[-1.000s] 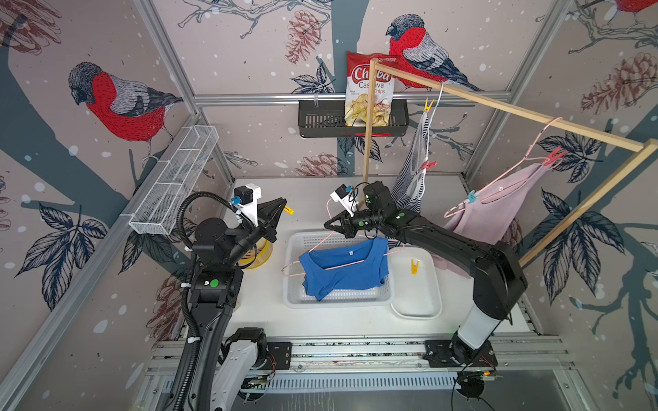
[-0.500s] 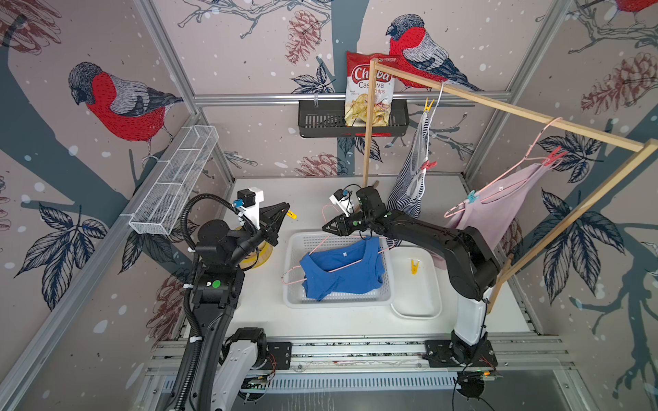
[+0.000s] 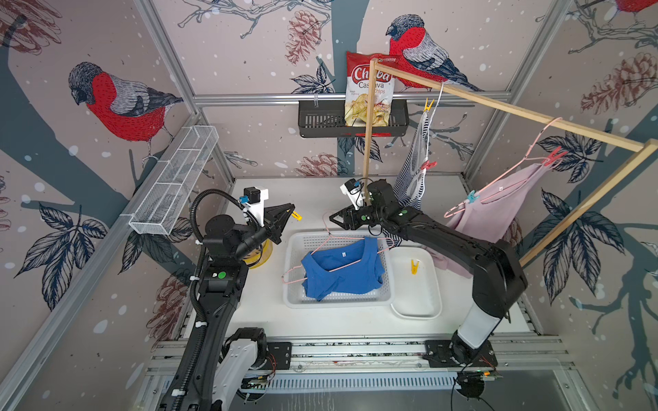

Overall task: Remove the clothespins securing tank tops to the hanger
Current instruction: Place the hanger in the basket.

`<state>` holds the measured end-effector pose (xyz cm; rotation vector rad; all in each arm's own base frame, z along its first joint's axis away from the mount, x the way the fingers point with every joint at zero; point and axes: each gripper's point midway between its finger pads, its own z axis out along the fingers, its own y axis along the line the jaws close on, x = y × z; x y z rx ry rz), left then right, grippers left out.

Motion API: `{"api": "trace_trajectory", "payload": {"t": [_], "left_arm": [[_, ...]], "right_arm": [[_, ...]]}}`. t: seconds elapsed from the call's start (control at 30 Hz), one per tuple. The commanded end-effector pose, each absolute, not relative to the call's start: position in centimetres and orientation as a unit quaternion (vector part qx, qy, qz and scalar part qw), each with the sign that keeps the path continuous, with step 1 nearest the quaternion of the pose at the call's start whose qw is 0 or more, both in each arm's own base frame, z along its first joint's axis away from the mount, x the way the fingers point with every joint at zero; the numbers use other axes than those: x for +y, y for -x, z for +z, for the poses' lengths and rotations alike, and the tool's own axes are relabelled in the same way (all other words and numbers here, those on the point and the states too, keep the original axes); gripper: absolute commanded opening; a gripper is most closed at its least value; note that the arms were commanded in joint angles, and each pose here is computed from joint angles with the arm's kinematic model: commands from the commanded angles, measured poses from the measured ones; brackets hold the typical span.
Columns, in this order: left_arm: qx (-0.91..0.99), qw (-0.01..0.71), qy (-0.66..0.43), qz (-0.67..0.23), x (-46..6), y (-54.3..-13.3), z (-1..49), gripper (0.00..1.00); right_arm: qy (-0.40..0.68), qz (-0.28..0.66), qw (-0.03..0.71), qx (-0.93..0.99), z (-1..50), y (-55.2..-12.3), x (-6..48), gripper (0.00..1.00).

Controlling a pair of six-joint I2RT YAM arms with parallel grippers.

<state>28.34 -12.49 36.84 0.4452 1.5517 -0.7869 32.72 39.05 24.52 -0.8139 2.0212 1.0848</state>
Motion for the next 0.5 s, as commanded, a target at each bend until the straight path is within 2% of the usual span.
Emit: {"api": "trace_trajectory", "payload": {"t": [0.0,0.27,0.47], "left_arm": [[0.642,0.627,-0.215,-0.385,-13.5,-27.5,38.4,0.0],[0.597,0.637,-0.203,-0.443,-14.2,-26.9,40.0,0.0],[0.567,0.627,-0.223,-0.486,-17.1,-25.9,41.3,0.0]], "right_arm": [[0.322,0.46,0.364,0.742,28.3,-31.0,38.8,0.61],[0.33,0.566,0.38,0.653,35.6,-27.3,38.7,0.68],[0.341,0.587,0.377,0.63,37.2,-26.2,39.0,0.71]]}}
